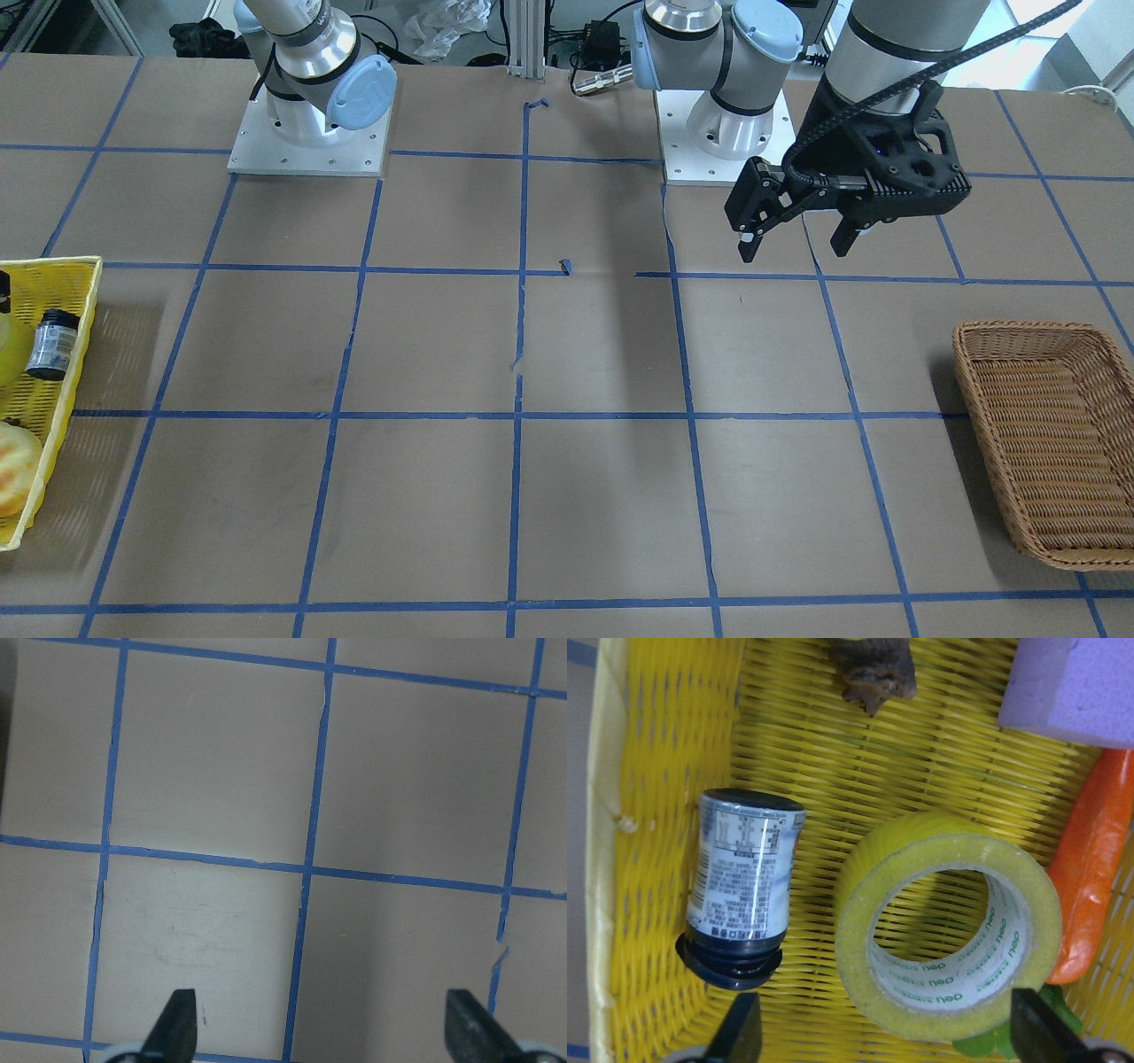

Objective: Transfer tape with both arms
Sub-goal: 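Move the right gripper over the yellow crate toward the yellow tape roll, then lower the right gripper and grasp the yellow tape roll's rim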

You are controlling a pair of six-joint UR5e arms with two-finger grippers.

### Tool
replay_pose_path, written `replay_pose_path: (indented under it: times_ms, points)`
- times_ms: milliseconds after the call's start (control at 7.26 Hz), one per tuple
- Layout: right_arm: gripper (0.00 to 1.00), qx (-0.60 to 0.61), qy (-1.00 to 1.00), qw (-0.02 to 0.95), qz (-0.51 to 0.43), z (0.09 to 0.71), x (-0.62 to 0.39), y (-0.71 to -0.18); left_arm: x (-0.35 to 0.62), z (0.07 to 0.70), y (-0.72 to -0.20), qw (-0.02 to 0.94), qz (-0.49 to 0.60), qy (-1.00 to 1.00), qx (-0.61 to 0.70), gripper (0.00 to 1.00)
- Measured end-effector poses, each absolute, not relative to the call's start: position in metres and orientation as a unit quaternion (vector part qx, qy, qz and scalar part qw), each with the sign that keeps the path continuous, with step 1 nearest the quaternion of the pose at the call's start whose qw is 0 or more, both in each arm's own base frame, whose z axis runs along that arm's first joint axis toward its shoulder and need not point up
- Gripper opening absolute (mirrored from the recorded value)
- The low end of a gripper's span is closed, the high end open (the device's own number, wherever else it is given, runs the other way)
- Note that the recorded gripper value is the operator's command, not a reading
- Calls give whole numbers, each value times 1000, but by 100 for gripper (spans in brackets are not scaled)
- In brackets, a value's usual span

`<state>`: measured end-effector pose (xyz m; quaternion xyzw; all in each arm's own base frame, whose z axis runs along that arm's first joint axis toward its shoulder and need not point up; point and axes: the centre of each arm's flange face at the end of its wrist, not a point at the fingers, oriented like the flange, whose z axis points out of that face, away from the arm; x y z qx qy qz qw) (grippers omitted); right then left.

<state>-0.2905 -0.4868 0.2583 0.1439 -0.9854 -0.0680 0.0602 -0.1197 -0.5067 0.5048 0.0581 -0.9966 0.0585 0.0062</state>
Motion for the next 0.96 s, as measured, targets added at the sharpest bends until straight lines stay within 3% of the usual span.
replay_pose_path:
  times_ms: [688, 964]
  points:
    - [100, 140, -980, 76, -118, 211, -299, -471, -120, 505, -507, 6, 63, -996, 58, 100]
    - [95, 141, -979, 79, -127, 209, -300, -469, -120, 505, -507, 7, 64, -996, 58, 100]
